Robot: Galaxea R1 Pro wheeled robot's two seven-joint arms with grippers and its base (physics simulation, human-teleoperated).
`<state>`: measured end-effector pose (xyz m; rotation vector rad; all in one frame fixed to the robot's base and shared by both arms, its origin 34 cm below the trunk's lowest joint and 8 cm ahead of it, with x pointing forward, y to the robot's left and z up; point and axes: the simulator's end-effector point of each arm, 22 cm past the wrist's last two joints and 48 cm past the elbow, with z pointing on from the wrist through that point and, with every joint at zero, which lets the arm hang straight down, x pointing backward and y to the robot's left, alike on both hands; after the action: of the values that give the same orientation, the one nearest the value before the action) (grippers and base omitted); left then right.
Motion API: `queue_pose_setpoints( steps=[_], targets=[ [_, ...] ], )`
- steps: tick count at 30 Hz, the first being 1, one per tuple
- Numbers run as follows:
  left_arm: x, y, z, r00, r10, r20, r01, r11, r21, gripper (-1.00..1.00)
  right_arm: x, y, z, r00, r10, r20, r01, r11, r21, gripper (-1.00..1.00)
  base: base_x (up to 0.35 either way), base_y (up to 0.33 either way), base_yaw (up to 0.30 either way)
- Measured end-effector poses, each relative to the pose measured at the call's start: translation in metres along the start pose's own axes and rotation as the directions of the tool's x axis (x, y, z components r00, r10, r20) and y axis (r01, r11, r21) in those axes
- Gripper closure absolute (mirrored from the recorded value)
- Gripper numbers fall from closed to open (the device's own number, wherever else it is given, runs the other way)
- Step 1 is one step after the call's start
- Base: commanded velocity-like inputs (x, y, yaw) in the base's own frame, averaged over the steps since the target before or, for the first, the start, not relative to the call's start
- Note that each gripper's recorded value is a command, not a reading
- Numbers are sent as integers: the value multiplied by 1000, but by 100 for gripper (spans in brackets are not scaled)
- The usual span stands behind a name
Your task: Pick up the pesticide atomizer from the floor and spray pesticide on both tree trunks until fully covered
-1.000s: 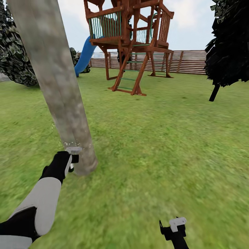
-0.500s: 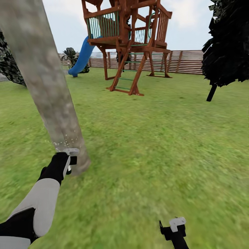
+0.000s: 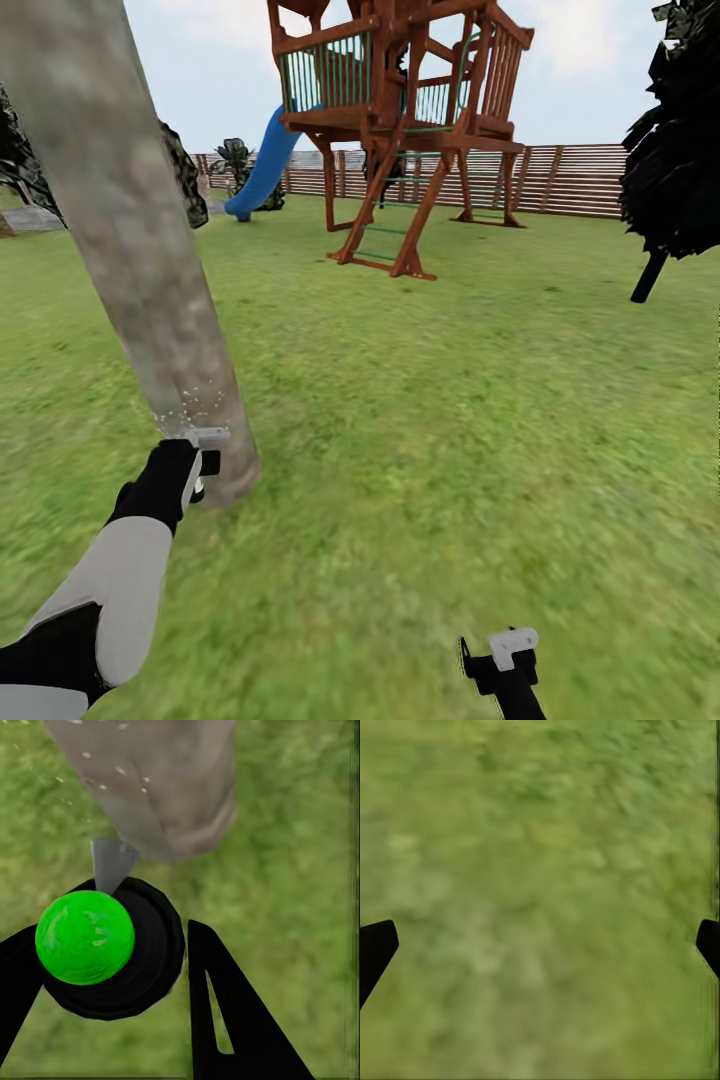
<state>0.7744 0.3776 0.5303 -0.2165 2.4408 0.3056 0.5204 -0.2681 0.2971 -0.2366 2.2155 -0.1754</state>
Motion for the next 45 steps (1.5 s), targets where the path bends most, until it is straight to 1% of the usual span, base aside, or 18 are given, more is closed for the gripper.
queue_pose_setpoints(
  steps=[6, 7, 9, 12, 13, 16, 18, 22, 23, 24, 25, 27, 30, 32, 34, 35, 36, 45],
  targets=[
    [1, 3, 0, 1000, 1, -2, -1, 1000, -5, 100, 0, 0, 0, 1000, 0, 0, 0, 1000, 0, -100, 123, -247, 0],
    [2, 9, 1, 1000, 3, -3, -3, 1000, -16, 100, 0, 0, 0, 1000, 0, 0, 0, 1000, 0, -100, 241, -189, 0],
    [4, 30, 4, 1000, 4, -11, -4, 999, -47, 100, -1, 0, 0, 1000, 1, 1, -1, 1000, 1, -100, 265, -175, 91],
    [14, 32, 7, 1000, 1, -25, -2, 999, -50, 100, -1, 0, 0, 1000, 1, 1, -1, 1000, 1, -100, 271, -171, 233],
    [20, 31, 8, 999, 3, -34, -5, 999, -49, 100, 0, 0, 0, 1000, 1, 1, -1, 1000, 1, -100, 272, -170, 271],
    [81, 36, 20, 993, 20, -113, -27, 998, -57, 100, 0, 0, 0, 1000, 1, 0, -1, 1000, 0, -100, 261, -161, 277],
    [106, 38, 24, 990, 28, -140, -37, 998, -59, 100, 0, 0, 0, 1000, 0, -1, 0, 1000, 0, -100, 112, -56, 277],
    [113, 29, 26, 993, 25, -119, -31, 998, -51, 100, 0, 0, 0, 1000, 0, -2, 0, 1000, 0, -100, 12, -6, 278],
    [112, 31, 25, 993, 23, -116, -30, 998, -61, 100, 0, 0, 0, 1000, 0, -1, 0, 1000, 0, -100, 0, 0, 277],
    [110, 42, 25, 994, 24, -110, -33, 996, -83, 100, 0, 0, 0, 1000, 0, -1, 0, 1000, 0, -100, 0, 0, 278],
    [110, 46, 25, 994, 10, -109, -20, 996, -88, 100, 0, 0, 0, 1000, 0, -1, 0, 1000, 0, -100, 0, 0, 278],
    [109, 48, 25, 994, -3, -105, -6, 996, -91, 100, 0, 0, 0, 1000, 0, -1, 0, 1000, 0, -100, 0, -48, 272],
    [112, 42, 25, 994, 0, -110, -10, 995, -97, 100, 0, 0, 0, 1000, 1, 0, -1, 1000, 0, -100, 0, -242, 151],
    [116, 31, 25, 993, -3, -119, -8, 996, -86, 100, -1, 0, 0, 1000, 1, 1, -1, 1000, 0, -100, 0, -269, 24],
    [125, 17, 27, 992, 5, -129, -14, 998, -68, 100, -1, 0, 0, 1000, 1, 1, -1, 1000, 0, -100, 65, -272, 4],
    [124, 20, 29, 994, 18, -103, -27, 996, -89, 100, -1, 0, 0, 1000, 1, 1, -1, 1000, 1, -100, 85, -273, 0],
    [123, 23, 30, 995, 17, -100, -27, 995, -97, 100, 0, 0, 0, 1000, 1, 1, -1, 1000, 0, -100, 84, -273, 0],
    [125, 21, 30, 995, 5, -99, -15, 995, -98, 100, 0, 0, 0, 1000, 0, 1, 0, 1000, 0, -100, 185, -224, 0]
  ],
)
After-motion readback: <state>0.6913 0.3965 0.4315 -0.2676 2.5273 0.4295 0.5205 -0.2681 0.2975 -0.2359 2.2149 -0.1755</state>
